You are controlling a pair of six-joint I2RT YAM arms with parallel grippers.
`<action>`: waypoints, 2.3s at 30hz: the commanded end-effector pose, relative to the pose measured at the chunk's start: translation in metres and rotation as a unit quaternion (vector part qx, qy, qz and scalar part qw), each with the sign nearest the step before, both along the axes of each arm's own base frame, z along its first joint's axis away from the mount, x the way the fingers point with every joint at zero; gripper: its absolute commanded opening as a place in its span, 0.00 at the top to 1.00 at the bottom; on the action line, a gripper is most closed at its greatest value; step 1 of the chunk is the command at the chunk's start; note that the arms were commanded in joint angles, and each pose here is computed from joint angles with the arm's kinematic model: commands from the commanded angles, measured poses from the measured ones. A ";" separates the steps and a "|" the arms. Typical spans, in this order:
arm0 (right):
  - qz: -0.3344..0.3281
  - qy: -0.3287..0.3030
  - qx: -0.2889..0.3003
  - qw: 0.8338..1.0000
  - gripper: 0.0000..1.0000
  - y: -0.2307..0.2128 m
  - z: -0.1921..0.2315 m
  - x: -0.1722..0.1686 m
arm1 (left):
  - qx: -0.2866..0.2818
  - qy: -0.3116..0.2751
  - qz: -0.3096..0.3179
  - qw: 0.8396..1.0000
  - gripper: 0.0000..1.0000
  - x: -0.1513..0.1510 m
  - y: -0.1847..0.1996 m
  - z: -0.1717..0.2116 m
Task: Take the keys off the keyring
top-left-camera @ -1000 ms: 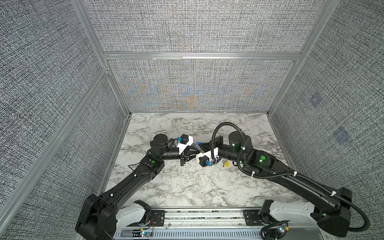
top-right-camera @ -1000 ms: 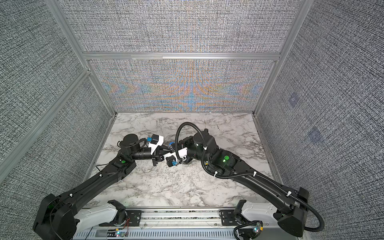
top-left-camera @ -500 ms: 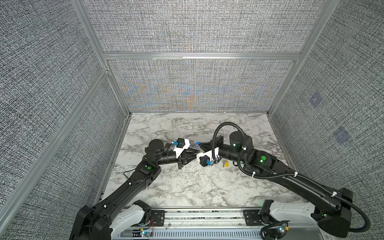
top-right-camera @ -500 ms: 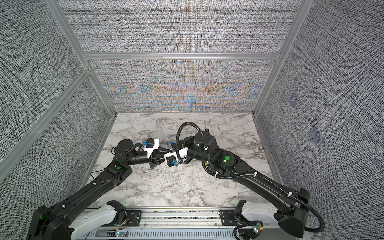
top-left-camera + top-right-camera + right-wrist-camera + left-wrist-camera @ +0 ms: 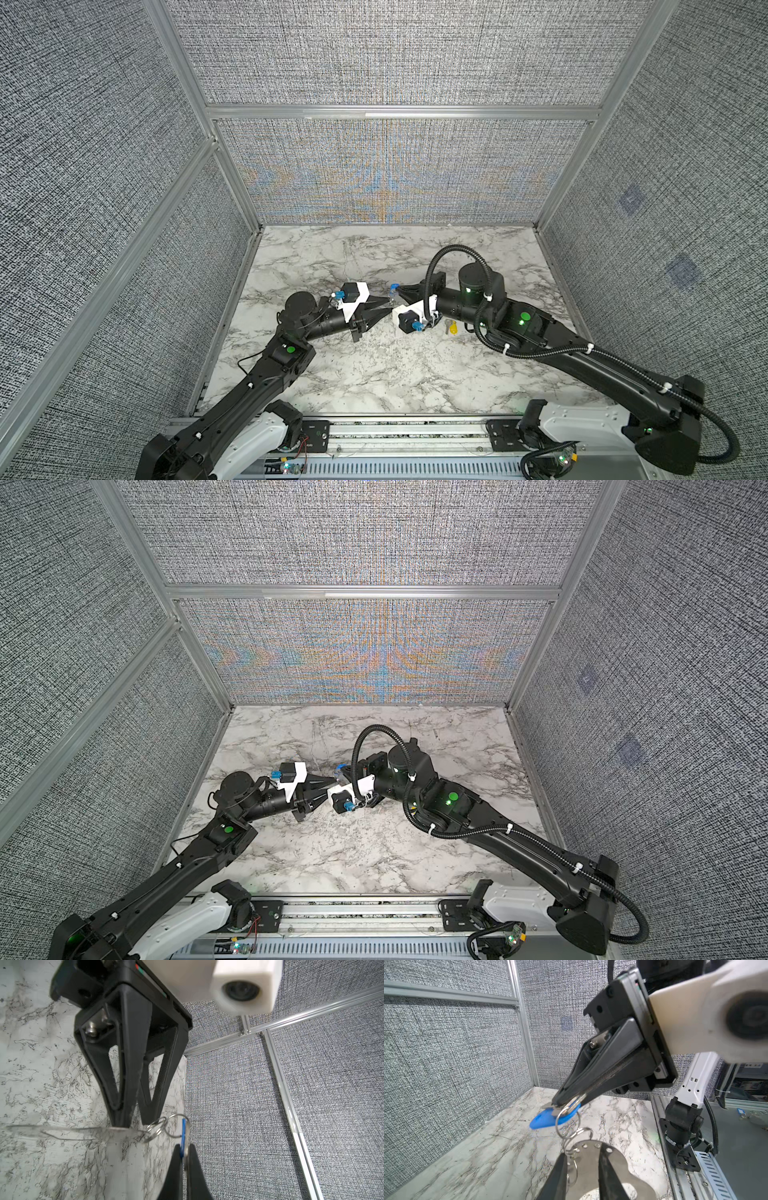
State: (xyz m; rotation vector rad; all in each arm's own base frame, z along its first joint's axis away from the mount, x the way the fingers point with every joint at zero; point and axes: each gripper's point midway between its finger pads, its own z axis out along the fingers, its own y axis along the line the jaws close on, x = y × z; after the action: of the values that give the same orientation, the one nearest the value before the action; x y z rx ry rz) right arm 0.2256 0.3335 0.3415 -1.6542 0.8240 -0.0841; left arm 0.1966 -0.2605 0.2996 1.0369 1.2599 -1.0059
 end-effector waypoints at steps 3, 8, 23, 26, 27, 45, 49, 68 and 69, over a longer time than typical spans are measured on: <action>0.011 -0.004 0.018 1.000 1.00 0.004 0.010 -0.003 | -0.021 -0.020 0.010 1.000 0.72 0.002 0.002 0.012; 0.015 -0.001 0.019 1.000 1.00 0.006 0.010 -0.005 | -0.027 -0.023 0.013 0.999 0.73 0.001 0.003 0.014; 0.029 0.001 0.026 0.999 1.00 0.009 0.012 -0.010 | -0.040 -0.026 0.019 0.999 0.82 0.005 0.003 0.017; 0.029 0.001 0.028 0.999 1.00 0.009 0.012 -0.010 | -0.043 -0.025 0.018 0.999 0.85 0.006 0.003 0.017; 0.030 0.001 0.028 0.999 1.00 0.009 0.013 -0.011 | -0.045 -0.026 0.018 0.998 0.85 0.005 0.003 0.018; 0.007 -0.019 0.030 0.999 1.00 0.005 0.017 -0.002 | -0.036 -0.021 0.010 0.999 1.00 0.004 0.001 0.013; -0.023 -0.038 0.034 0.998 1.00 -0.002 0.023 0.006 | -0.021 -0.007 0.001 1.000 1.00 0.004 -0.002 0.006; -0.075 -0.057 0.048 0.994 1.00 -0.027 0.023 0.015 | 0.013 0.020 -0.022 0.999 1.00 0.001 -0.007 -0.003; -0.073 -0.056 0.045 0.995 1.00 -0.027 0.020 0.015 | 0.013 0.021 -0.021 0.999 1.00 0.002 -0.007 -0.003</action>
State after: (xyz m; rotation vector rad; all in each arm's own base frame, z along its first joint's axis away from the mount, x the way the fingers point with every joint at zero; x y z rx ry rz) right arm 0.2346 0.3094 0.3383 -1.5844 0.8697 -0.2046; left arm 0.2024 -0.2658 0.3069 1.0395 1.2525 -1.0223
